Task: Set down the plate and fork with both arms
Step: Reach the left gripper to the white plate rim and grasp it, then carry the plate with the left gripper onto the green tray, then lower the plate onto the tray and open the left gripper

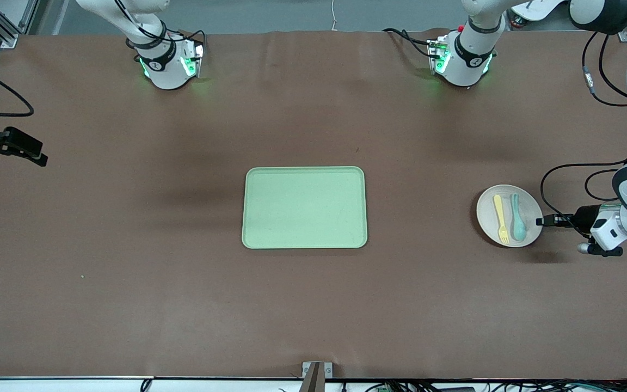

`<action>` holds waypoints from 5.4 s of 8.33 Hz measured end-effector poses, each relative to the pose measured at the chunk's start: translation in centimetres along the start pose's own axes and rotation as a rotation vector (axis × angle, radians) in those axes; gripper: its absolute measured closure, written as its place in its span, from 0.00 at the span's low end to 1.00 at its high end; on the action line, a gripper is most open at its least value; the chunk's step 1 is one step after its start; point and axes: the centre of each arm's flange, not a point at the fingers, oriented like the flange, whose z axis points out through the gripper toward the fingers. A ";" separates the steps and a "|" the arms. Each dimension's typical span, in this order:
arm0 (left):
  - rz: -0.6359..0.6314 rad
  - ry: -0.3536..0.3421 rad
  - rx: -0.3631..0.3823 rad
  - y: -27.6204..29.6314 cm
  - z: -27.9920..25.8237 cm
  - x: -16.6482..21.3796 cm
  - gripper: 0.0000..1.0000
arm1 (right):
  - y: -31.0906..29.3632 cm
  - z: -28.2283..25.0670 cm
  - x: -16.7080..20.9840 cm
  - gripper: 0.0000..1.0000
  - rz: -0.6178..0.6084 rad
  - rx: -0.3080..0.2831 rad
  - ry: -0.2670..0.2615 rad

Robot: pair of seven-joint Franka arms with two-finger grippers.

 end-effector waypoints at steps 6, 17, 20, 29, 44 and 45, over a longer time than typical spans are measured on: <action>0.028 -0.015 -0.007 0.2 0.8 -0.3 0.93 | 0.0 -0.1 0.1 0.00 -0.001 0.000 0.011; 0.127 0.071 0.009 19.1 -5.2 3.8 0.96 | -0.6 -0.3 0.4 0.00 -0.010 0.000 0.040; 0.023 0.039 -0.064 30.3 -3.5 4.1 0.96 | -0.8 -0.5 0.6 0.00 -0.012 0.000 0.055; -0.072 -0.062 -0.065 44.8 3.4 2.4 0.96 | -0.9 0.3 1.4 0.00 -0.014 0.003 0.068; 0.105 -0.045 0.026 53.0 20.1 0.6 0.89 | -1.8 2.6 2.8 0.00 -0.027 0.005 0.049; 0.105 -0.044 0.028 52.9 20.1 0.6 0.81 | -2.0 2.6 2.8 0.00 -0.031 0.005 0.049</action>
